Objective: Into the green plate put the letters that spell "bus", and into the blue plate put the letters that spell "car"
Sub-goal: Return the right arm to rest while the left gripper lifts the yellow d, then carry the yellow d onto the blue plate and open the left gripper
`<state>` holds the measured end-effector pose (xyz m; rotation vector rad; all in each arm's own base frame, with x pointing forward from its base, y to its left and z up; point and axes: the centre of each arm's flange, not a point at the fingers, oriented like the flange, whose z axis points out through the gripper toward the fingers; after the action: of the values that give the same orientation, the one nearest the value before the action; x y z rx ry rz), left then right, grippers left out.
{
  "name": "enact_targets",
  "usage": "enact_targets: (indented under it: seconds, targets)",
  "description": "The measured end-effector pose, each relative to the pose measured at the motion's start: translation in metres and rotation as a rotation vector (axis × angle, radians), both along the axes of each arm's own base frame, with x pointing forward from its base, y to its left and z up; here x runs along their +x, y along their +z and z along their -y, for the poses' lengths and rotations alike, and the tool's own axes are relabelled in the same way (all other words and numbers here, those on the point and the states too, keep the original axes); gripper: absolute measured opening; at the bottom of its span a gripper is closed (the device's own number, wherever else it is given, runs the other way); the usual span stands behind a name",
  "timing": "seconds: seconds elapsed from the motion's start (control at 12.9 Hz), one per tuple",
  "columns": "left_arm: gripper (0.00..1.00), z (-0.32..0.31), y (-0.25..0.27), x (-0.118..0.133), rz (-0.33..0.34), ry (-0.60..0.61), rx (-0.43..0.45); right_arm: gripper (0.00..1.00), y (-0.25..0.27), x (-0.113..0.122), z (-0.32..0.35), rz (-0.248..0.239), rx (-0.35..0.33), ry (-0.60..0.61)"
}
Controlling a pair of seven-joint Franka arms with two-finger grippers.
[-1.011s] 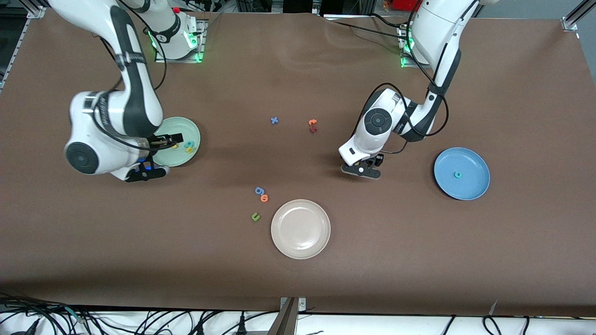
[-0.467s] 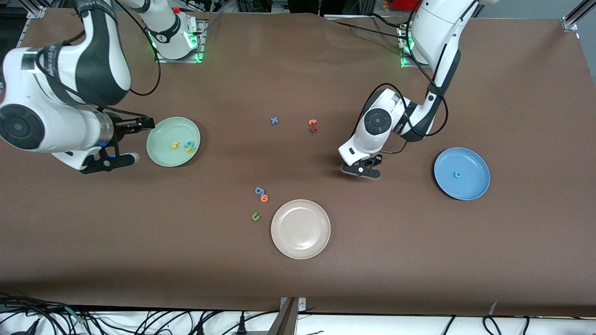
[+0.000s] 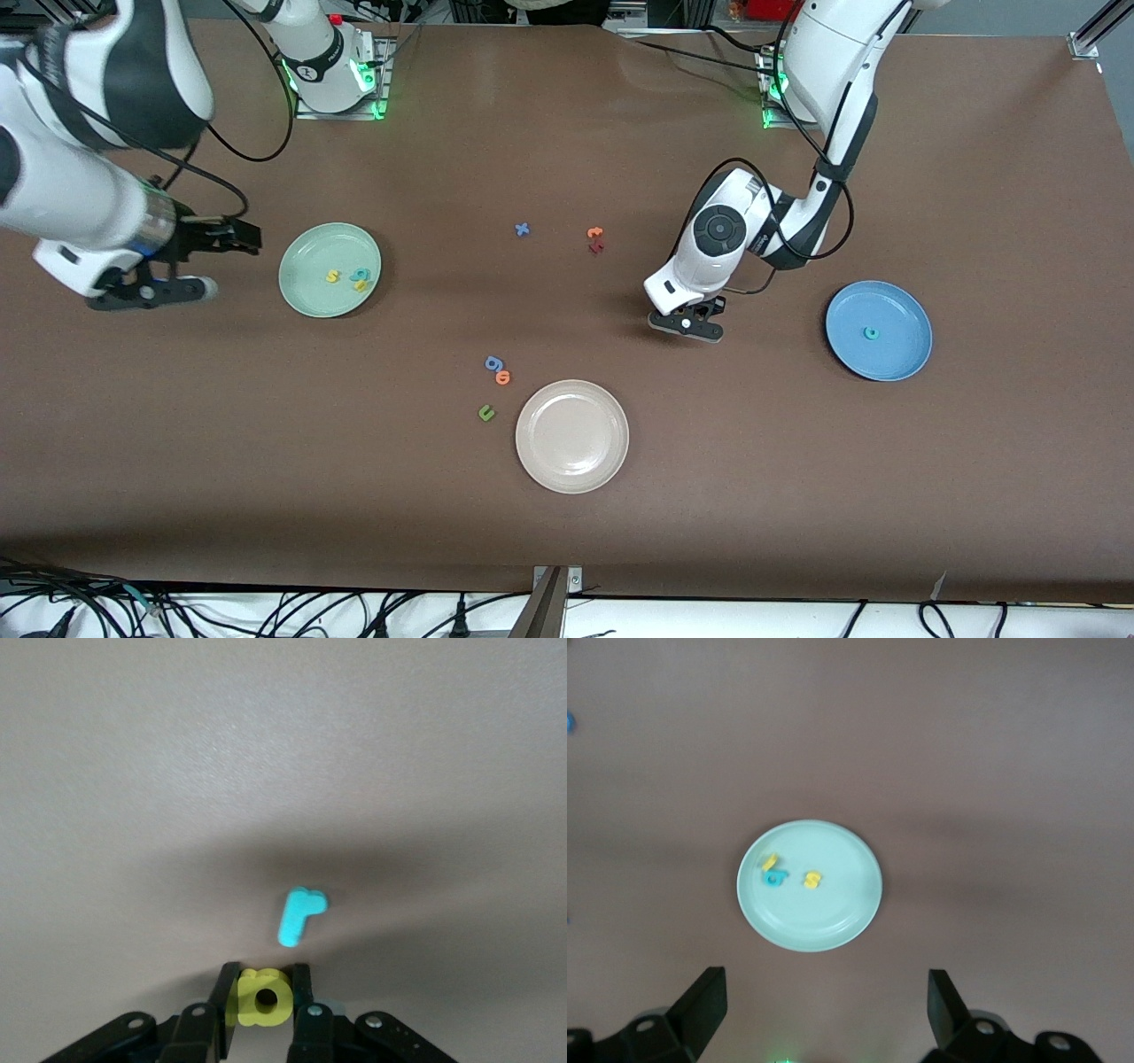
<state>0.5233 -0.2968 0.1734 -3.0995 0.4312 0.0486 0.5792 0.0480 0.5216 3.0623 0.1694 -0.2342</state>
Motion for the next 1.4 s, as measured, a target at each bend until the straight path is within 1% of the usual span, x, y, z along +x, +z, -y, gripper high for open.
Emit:
enact_targets:
  seconds: [0.16,0.31,0.39,0.54,0.62,0.78,1.01,1.32,1.4]
  targets:
    - [0.28,-0.036,0.01,0.021,0.005,-0.05,0.0,1.0,0.038,-0.013,0.029,0.07,0.01,-0.047]
    - [0.28,-0.088,0.031,0.043,-0.002,-0.096,0.003,1.0,0.06,-0.025,0.049,0.107,0.028,-0.085]
    - [0.28,-0.118,0.043,0.053,-0.007,-0.126,0.004,1.0,0.065,-0.032,0.052,0.105,0.033,-0.094]
    - [0.28,-0.177,0.059,0.069,-0.005,-0.182,0.008,1.0,0.065,-0.04,0.05,0.073,0.037,-0.096]
    - [0.28,-0.207,0.062,0.074,-0.005,-0.202,0.016,1.0,0.063,-0.041,0.049,0.064,0.036,-0.098]
    - [0.28,-0.259,0.062,0.079,-0.011,-0.217,0.037,1.0,0.058,-0.042,0.049,0.054,0.035,-0.103]
    - [0.28,-0.306,0.058,0.076,-0.029,-0.191,0.059,1.0,0.058,-0.041,0.051,0.063,0.035,-0.106]
    - [0.28,-0.322,0.036,0.066,-0.074,-0.173,0.057,1.0,0.06,-0.035,0.051,0.107,0.037,-0.105]
    - [0.3,-0.322,0.031,0.065,-0.082,-0.169,0.052,1.0,0.059,-0.034,0.052,0.109,0.037,-0.106]
